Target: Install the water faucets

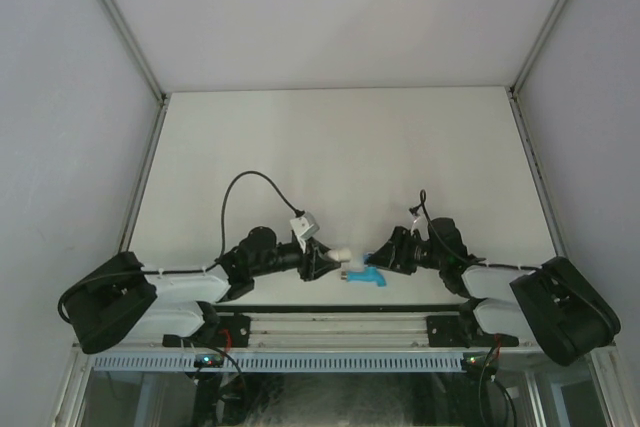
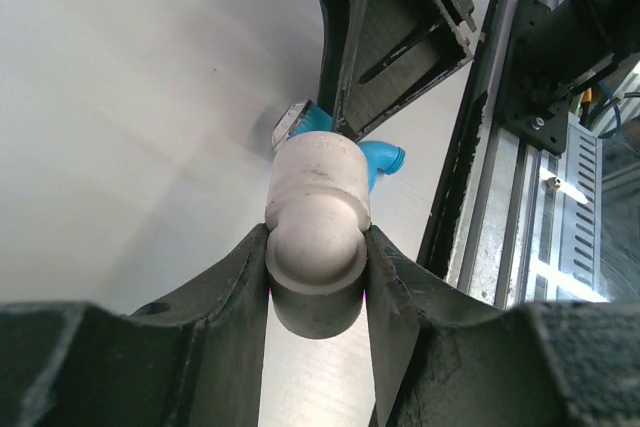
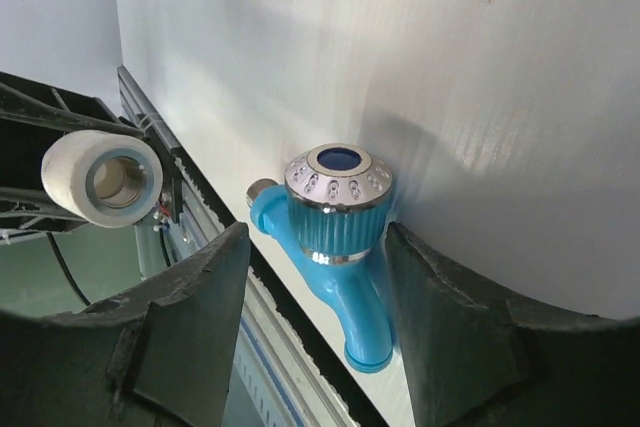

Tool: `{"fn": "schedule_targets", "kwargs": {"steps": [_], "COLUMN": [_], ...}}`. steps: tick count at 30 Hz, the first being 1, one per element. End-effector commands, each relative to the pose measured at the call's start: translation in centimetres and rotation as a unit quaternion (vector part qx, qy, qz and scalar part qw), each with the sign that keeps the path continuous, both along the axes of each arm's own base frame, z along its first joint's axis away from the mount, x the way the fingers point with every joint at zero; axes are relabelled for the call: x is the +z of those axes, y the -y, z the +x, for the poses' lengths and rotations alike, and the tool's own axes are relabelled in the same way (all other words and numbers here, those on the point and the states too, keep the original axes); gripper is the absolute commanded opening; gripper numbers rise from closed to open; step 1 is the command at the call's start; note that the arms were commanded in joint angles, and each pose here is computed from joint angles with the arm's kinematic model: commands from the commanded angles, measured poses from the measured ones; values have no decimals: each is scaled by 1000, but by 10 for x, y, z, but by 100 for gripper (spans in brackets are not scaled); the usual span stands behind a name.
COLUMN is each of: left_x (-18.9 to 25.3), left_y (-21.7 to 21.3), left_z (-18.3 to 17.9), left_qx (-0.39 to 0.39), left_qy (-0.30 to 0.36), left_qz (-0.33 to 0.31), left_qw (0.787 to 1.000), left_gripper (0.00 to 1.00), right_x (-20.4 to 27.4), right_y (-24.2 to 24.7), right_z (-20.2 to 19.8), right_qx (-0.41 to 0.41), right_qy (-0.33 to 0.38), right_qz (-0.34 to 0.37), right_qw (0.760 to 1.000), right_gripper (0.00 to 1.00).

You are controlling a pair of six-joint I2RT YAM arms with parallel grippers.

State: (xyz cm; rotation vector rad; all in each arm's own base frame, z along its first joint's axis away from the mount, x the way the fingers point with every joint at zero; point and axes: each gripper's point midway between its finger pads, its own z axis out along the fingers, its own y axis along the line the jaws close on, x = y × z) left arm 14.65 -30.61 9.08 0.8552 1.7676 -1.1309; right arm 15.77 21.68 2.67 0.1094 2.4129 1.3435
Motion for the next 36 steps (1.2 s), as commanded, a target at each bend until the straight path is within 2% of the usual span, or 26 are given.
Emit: {"fn": "schedule_targets", "kwargs": {"steps": [1,5,8,14,21,28,34,36], "left_x": [-18,-42,-51,-37,-39,-40,-39,-40], "left_y": [-13,-19,-21,-8,10,15,15,11], "left_z": [-9,-20,-25,-23,-15,-21,-20,-19], "left_qx": [15,2,-2,-10,-15,-23,-18,-12], "left_qy": [-37,-73,-84,-74,-85,-104,-104,-94], "left_qz": [26,66,74,30,9,-32,-45,-38], "left_qw": [999,995,994,997,996,994,993,995], "left_gripper": [0,0,0,0,0,0,0,0], "right_x": [-28,-23,-21,-24,-29,-25,-26,-27], "right_y": [17,17,17,11,1,-11,-13,-10], "right_z": [-20,-26,-29,-33,-32,-30,-25,-24], "right_qx": [2,19,24,34,34,34,17,15], "right_qy": [-28,-20,-20,-25,-43,-48,-49,-44], "right_qz": [-65,-70,-70,-66,-45,-9,-11,-20], "right_qw": [998,997,997,997,997,998,999,999], "right_gripper": [58,59,60,61,60,52,39,38]}}
